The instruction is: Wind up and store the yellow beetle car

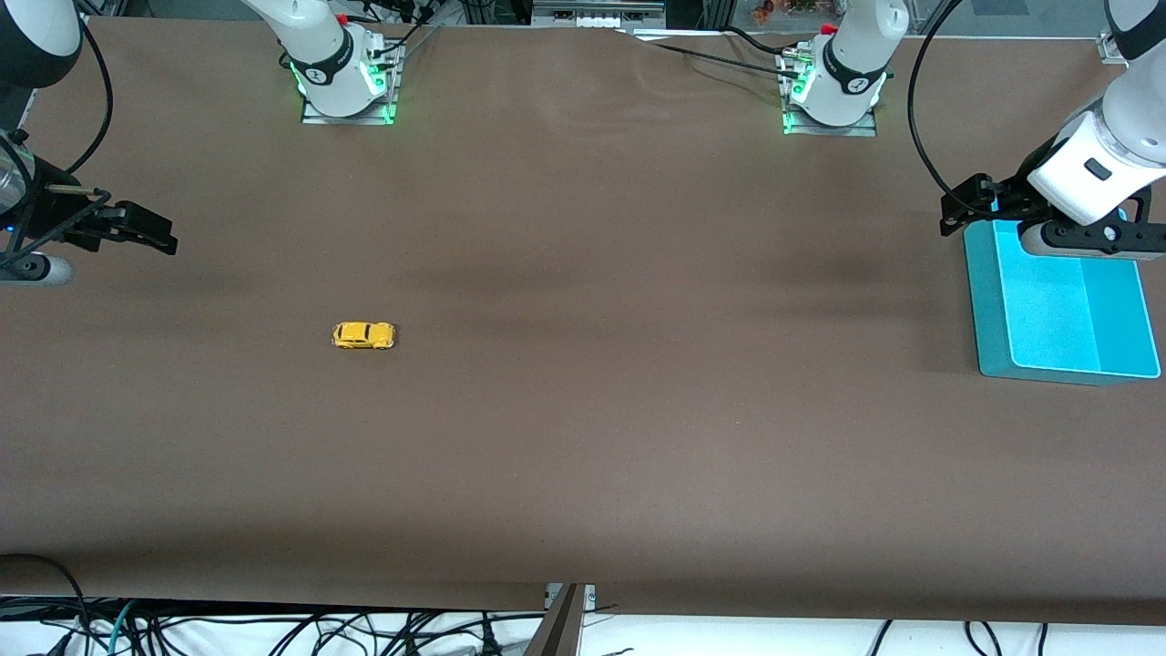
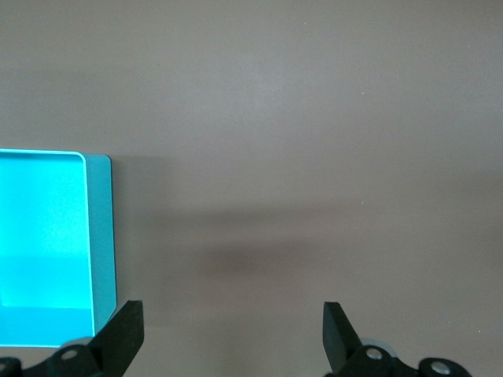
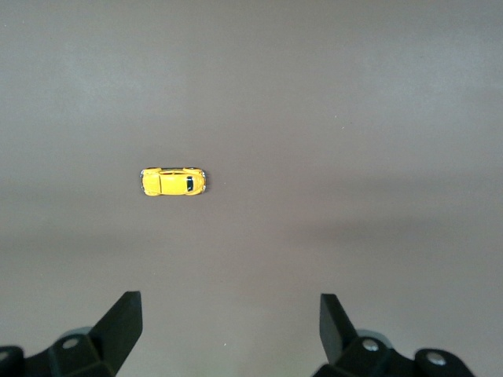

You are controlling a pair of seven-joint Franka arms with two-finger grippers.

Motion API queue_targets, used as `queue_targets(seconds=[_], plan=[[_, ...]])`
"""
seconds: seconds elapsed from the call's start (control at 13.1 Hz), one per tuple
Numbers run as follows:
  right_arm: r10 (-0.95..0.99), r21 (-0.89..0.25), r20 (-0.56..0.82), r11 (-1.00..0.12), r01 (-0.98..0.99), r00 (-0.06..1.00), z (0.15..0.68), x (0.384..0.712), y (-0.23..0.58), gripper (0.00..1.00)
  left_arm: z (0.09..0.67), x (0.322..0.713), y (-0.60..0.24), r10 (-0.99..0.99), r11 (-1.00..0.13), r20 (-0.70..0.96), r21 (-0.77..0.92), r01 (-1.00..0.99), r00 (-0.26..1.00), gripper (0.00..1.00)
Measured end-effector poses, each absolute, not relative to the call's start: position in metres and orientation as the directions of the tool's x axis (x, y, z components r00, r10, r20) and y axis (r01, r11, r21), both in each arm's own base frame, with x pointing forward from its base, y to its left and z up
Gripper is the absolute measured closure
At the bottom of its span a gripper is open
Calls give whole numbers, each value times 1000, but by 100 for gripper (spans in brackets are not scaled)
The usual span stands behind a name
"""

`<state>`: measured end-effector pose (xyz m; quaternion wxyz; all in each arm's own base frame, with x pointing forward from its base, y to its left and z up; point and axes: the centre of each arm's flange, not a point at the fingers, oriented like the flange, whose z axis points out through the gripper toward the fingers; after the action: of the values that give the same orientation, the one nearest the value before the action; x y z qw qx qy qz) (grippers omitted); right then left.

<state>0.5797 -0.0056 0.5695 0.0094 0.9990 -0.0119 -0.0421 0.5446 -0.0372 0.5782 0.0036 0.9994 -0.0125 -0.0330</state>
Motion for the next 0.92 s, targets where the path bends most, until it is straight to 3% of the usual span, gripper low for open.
queue_targets(seconds=[0.46,0.92], plan=[[-10,19,-90,-1000,-8,996,566,581,0,0,578,545,-37,-25,-1000,-66,8,-25,998,0],[163,16,-133,-986,167,978,540,581,104,0,578,545,-37,-26,-1000,-66,8,-25,998,0]])
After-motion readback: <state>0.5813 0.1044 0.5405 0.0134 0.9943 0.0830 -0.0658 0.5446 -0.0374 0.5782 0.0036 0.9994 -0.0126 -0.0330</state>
